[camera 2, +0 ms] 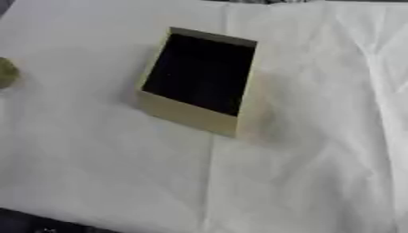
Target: Pick up objects on the table and place them in the box.
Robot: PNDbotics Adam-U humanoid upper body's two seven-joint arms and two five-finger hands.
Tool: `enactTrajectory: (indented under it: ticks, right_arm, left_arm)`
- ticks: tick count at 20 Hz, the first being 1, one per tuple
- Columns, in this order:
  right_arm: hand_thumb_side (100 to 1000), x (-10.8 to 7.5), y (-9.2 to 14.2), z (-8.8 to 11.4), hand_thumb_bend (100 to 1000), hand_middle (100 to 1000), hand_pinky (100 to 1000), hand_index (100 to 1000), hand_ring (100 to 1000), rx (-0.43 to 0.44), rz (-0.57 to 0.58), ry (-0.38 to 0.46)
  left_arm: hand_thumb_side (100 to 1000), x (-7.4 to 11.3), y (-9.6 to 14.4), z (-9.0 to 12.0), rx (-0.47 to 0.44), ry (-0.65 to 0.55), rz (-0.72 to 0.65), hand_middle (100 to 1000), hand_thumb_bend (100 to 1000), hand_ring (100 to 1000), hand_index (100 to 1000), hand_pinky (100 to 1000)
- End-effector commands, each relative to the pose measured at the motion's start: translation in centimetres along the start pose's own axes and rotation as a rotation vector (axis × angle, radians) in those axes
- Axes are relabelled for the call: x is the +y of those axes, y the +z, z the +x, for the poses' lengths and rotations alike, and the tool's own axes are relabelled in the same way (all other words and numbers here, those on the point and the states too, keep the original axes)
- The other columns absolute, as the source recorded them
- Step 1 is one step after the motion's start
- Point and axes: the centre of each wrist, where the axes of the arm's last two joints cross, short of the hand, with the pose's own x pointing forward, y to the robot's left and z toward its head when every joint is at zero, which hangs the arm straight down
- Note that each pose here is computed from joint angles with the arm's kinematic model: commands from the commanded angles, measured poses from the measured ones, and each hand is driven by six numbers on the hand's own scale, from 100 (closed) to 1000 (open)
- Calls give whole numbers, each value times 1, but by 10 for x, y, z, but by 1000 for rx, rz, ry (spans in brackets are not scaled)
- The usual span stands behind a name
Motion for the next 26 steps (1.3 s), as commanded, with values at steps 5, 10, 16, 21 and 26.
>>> enactTrajectory:
  ticks: [5,10,16,21,26]
  right_arm:
    - [579,-2,-4,6,100,687,807,770,721,-25,0,-6]
    - [579,-3,-4,5,100,685,807,770,719,-24,-3,-6]
    - [577,-4,-4,5,100,684,807,770,718,-25,-7,-1]
    - [573,-5,-5,5,100,683,807,770,717,-32,-9,1]
    - [570,-4,-6,6,100,683,807,770,717,-38,-8,-1]
  left_arm:
    - [100,22,4,3,-10,-243,270,499,233,587,651,672]
    - [100,36,8,11,-79,-318,439,433,165,513,571,564]
    - [100,64,18,27,-173,-340,645,416,172,495,549,537]
    - [100,98,33,60,-284,-322,801,415,181,492,537,527]
    - [100,130,54,110,-437,-280,904,412,188,489,525,525]
